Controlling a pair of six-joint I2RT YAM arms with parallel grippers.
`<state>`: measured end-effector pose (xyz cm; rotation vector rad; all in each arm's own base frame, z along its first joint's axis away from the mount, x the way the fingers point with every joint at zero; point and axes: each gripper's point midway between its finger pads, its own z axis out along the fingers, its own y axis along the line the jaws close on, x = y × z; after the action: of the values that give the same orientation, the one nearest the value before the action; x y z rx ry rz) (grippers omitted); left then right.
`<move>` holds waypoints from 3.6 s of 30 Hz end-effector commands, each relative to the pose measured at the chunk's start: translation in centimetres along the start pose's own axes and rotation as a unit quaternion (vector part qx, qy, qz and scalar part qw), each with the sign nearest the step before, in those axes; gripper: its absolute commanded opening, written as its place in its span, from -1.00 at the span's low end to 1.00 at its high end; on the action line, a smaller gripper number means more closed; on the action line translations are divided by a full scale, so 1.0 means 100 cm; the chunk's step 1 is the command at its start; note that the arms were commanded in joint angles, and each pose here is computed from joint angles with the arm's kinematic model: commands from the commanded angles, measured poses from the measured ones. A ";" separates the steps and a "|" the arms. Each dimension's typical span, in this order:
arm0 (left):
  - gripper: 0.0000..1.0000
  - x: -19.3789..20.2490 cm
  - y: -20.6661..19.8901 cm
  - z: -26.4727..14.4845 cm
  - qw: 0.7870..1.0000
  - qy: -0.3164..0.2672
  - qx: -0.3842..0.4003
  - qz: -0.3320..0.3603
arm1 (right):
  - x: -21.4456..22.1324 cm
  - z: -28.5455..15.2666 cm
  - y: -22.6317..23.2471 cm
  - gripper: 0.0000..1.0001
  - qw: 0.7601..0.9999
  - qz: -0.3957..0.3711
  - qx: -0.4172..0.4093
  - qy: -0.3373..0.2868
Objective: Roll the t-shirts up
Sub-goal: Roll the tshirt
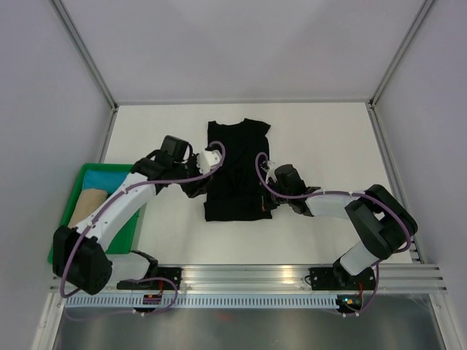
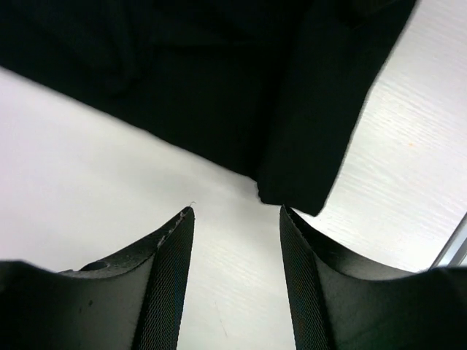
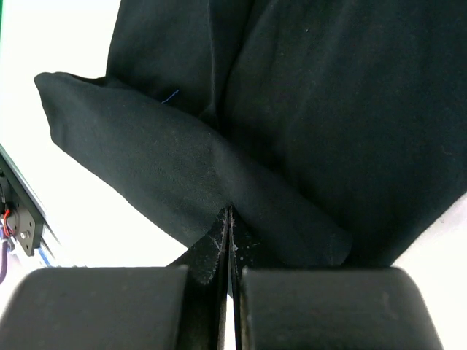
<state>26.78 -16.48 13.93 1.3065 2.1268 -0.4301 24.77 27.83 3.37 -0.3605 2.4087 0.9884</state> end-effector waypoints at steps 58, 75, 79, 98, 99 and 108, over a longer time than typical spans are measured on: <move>-0.95 0.015 -0.030 0.066 0.991 0.022 0.018 0.131 | -0.012 -0.058 -0.008 0.69 0.731 -0.678 0.077 -0.002; -0.95 0.031 -0.068 0.034 0.989 0.021 0.112 0.098 | 0.034 -0.057 0.021 -0.99 0.790 -0.606 -0.057 0.080; -0.95 0.037 -0.089 0.023 0.981 0.027 0.167 0.096 | 0.050 -0.067 0.034 -0.99 0.801 -0.580 -0.105 0.103; -0.95 0.031 -0.053 0.029 0.985 0.038 0.152 0.078 | 0.027 -0.064 0.013 0.22 0.844 -0.526 -0.076 0.079; -0.95 0.031 -0.053 0.028 0.985 0.035 0.152 0.079 | 0.024 -0.065 0.016 0.27 0.840 -0.534 -0.074 0.062; -0.95 0.038 -0.047 0.031 0.985 0.036 0.157 0.060 | 0.008 -0.077 0.037 0.43 0.814 -0.574 -0.084 -0.040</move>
<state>21.74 -16.93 8.07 1.6210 2.1616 -0.6546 19.49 23.96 9.10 -1.5615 1.5658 0.5538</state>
